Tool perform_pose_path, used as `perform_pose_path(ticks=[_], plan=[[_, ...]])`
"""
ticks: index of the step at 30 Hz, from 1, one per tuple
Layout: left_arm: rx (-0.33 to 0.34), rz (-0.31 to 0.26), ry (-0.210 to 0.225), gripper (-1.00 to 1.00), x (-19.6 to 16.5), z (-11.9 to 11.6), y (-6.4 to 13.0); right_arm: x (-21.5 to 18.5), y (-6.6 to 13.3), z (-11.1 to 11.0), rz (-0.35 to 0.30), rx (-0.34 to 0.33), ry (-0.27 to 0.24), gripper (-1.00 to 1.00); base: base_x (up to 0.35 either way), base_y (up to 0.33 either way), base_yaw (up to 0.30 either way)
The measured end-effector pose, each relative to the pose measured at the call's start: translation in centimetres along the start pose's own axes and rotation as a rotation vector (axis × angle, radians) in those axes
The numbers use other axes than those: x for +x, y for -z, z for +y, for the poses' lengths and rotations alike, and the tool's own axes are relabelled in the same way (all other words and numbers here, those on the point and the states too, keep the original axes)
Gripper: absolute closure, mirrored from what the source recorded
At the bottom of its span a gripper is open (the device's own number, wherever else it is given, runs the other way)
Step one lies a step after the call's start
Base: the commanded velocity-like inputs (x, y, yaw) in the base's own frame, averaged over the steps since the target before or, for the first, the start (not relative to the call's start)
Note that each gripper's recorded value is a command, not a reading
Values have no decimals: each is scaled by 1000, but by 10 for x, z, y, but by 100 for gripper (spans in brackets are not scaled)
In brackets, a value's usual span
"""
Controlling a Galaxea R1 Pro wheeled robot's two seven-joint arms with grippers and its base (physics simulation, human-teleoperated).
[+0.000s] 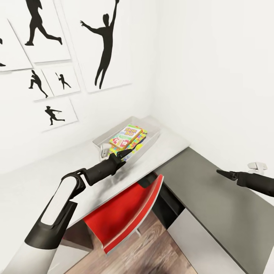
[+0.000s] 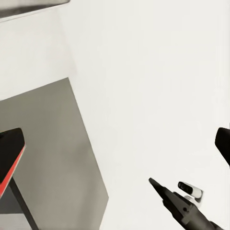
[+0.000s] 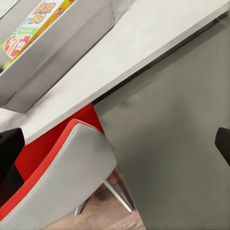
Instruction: Put all the toys in the child's room - the three board games (two on the bed and one on the table), the two jigsaw puzzles on the table, and the tennis ball on the table - inside the toy box on the table in the child's room.
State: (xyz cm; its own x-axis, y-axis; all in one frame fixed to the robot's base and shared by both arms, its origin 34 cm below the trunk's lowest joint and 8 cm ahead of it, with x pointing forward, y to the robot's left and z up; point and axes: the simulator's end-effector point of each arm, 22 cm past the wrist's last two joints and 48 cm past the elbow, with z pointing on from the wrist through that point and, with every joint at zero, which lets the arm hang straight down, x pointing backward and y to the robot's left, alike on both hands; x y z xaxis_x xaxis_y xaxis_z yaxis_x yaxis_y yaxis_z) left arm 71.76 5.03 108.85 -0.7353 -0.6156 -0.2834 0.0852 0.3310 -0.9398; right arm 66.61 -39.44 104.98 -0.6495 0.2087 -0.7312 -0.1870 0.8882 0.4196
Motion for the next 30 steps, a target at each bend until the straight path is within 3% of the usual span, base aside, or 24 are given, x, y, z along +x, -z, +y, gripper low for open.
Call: perform_pose_path(ticks=[21, 30], plan=[[21, -17, -25, -100, -6, -17, 9, -10, 8, 13, -18, -16, 22, -100, -3, 0, 0], [27, -22, -38, -100, -9, -24, 13, -15, 12, 17, -28, -21, 30, -100, -169, 0, 0]])
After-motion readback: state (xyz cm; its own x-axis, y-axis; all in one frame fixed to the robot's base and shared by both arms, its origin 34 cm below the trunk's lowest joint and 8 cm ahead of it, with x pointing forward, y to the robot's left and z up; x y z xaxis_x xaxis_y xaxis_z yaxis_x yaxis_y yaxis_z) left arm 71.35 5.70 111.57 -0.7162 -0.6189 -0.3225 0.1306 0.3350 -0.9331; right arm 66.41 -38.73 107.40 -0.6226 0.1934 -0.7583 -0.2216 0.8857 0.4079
